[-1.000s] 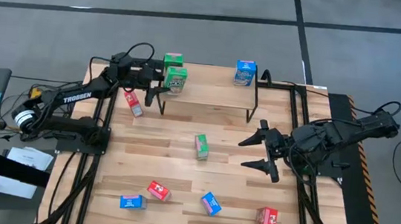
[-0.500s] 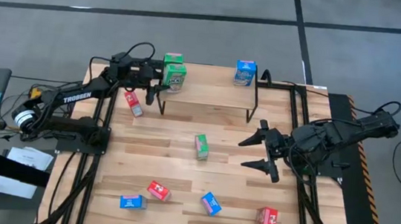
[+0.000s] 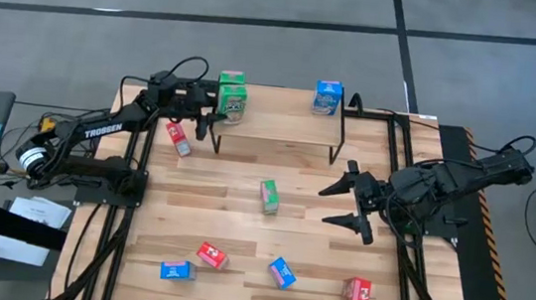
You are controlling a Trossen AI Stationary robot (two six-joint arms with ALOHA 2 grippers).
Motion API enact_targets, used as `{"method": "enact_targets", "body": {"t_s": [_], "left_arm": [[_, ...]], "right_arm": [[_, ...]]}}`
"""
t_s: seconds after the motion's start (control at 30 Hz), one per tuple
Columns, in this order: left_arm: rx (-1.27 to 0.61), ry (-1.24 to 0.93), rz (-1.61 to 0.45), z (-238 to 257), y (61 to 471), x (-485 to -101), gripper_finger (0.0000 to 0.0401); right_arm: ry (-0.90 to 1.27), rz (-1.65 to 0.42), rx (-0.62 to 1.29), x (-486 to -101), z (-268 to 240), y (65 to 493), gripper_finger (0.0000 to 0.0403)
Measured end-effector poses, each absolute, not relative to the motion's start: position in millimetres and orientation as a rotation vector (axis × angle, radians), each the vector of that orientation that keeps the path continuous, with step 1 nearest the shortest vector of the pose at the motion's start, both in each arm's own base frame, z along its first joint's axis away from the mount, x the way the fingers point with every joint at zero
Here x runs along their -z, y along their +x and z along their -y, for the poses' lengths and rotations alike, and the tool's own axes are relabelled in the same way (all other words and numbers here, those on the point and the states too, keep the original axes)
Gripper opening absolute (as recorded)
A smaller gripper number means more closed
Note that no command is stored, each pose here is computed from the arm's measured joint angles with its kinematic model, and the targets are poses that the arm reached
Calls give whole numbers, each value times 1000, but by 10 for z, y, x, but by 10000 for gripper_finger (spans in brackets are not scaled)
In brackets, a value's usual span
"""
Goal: Stack cereal on shelf
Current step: Put the top green cereal box on the shelf aligned with the other green cereal box
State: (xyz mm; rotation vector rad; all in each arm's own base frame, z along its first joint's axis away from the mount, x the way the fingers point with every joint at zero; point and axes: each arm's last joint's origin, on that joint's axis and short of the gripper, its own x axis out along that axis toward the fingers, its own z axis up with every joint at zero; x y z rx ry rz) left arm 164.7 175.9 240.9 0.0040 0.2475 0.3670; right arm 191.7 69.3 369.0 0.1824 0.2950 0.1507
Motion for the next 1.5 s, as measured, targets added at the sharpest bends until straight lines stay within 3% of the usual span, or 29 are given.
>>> {"method": "enact_targets", "body": {"t_s": [0.2, 0.6, 1.13, 1.27, 1.5], "left_arm": [[-364, 15, -257, -1758, 1646, -2401, 217], [-421, -41, -252, -1769, 1638, -2404, 303], [-441, -101, -279, -1482, 1397, -2602, 307], [-372, -139, -304, -1381, 1400, -2594, 307], [-83, -71, -303, -1154, 1551, -2592, 307]], "right_arm": [[182, -295, -151, -3690, -693, 1917, 331], [182, -295, -151, -3690, -692, 1917, 331], [182, -295, -151, -3690, -692, 1917, 331], [182, -295, -151, -3690, -693, 1917, 331], [182, -295, -151, -3690, -693, 1917, 331]]}}
